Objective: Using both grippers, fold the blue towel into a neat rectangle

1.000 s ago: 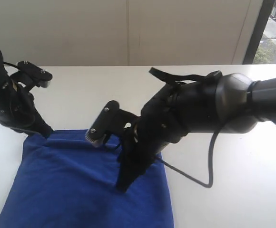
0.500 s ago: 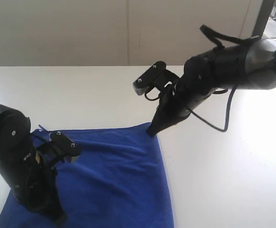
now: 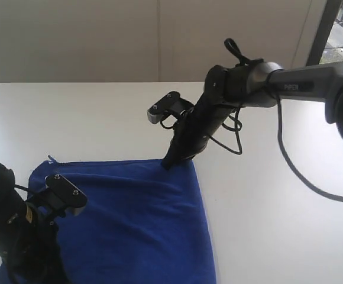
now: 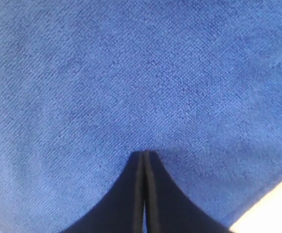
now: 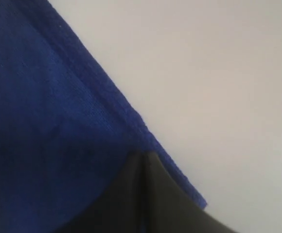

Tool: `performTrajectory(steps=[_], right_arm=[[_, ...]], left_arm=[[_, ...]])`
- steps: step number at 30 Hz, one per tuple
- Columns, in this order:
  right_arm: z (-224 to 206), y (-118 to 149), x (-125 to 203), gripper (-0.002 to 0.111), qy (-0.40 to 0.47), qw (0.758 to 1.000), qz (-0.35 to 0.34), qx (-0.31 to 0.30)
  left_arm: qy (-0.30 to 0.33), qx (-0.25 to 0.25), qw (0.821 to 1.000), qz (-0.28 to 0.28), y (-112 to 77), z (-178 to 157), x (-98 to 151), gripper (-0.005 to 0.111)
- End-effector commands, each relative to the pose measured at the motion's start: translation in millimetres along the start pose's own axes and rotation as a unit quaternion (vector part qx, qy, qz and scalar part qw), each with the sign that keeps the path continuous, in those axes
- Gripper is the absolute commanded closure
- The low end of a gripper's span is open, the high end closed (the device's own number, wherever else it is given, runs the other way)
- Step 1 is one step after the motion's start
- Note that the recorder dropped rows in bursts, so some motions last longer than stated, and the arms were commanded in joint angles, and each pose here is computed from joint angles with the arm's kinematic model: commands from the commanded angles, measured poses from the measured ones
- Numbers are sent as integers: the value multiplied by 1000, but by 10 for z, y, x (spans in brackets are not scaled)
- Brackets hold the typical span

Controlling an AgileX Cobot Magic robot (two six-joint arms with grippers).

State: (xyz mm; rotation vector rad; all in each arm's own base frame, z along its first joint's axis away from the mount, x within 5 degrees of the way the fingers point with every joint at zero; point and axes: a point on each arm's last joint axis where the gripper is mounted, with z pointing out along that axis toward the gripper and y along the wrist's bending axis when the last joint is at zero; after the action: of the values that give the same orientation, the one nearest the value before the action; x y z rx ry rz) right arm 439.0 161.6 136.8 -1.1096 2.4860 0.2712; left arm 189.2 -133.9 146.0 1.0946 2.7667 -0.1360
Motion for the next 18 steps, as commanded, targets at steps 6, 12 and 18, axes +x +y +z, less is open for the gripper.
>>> performTrajectory(steps=[6, 12, 18], right_arm=[[134, -169, 112, 108, 37, 998, -1, 52], [121, -223, 163, 108, 66, 994, -3, 82], [100, -292, 212, 108, 78, 992, 22, 100]], left_arm=[[24, 6, 1000, 0, -28, -6, 67, 107], [26, 6, 1000, 1, -29, -6, 69, 107], [38, 8, 999, 0, -37, 25, 135, 107]])
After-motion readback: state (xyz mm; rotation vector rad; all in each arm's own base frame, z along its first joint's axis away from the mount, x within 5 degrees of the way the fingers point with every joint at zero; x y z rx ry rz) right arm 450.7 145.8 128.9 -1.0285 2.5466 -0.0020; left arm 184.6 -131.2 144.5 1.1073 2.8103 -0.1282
